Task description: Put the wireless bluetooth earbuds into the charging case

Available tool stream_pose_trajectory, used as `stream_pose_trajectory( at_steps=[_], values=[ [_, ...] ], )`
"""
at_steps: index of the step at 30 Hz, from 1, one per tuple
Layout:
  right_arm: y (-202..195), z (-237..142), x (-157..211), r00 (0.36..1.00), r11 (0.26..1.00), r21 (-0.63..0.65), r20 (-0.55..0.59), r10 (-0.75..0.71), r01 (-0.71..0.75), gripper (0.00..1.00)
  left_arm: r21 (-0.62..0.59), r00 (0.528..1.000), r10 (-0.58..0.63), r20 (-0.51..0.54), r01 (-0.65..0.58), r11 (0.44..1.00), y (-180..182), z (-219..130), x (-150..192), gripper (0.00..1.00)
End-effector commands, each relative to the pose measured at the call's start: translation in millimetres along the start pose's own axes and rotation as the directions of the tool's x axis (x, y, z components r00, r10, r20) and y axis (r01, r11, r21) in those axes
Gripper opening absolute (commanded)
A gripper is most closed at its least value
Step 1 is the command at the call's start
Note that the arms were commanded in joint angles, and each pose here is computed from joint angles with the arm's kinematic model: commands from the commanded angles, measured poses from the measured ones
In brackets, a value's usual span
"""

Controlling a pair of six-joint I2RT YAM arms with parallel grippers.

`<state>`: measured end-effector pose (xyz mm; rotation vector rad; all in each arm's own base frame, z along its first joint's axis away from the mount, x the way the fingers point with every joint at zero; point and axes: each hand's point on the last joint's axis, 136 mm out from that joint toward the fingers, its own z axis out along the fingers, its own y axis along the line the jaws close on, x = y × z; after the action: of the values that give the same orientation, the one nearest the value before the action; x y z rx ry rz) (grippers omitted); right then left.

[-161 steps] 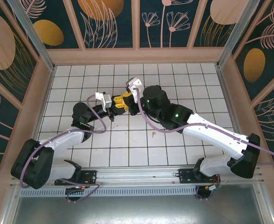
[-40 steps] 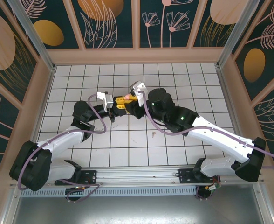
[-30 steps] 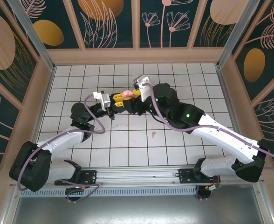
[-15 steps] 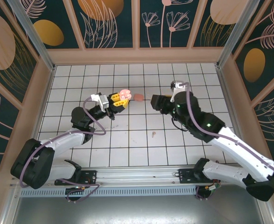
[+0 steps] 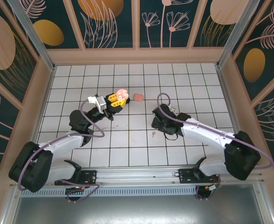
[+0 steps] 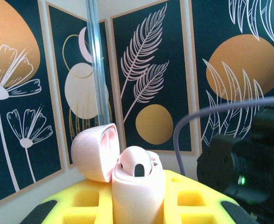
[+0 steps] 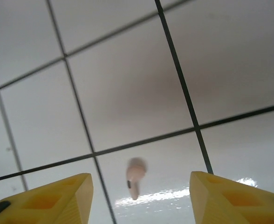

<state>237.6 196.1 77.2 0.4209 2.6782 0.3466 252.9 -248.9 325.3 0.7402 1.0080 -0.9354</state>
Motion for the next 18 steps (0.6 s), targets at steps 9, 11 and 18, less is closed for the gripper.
stream_pose_trajectory(
  at_steps=[9, 11, 18],
  values=[
    [13, 24, 15, 0.996, 0.998, 0.014, -0.058, 0.067, -0.066, 0.52, -0.018, 0.997, 0.031, 0.073, -0.03, 0.999, -4, -7, -13, 0.0],
    [13, 29, 17, 0.996, 0.998, 0.035, -0.067, 0.059, -0.056, 0.51, -0.018, 0.997, 0.033, 0.074, -0.031, 0.999, -4, -8, -12, 0.0],
    [13, 44, 28, 0.995, 0.996, 0.081, -0.091, 0.034, -0.027, 0.47, -0.016, 0.997, 0.037, 0.072, -0.036, 0.999, -5, -10, -10, 0.0]
  ],
)
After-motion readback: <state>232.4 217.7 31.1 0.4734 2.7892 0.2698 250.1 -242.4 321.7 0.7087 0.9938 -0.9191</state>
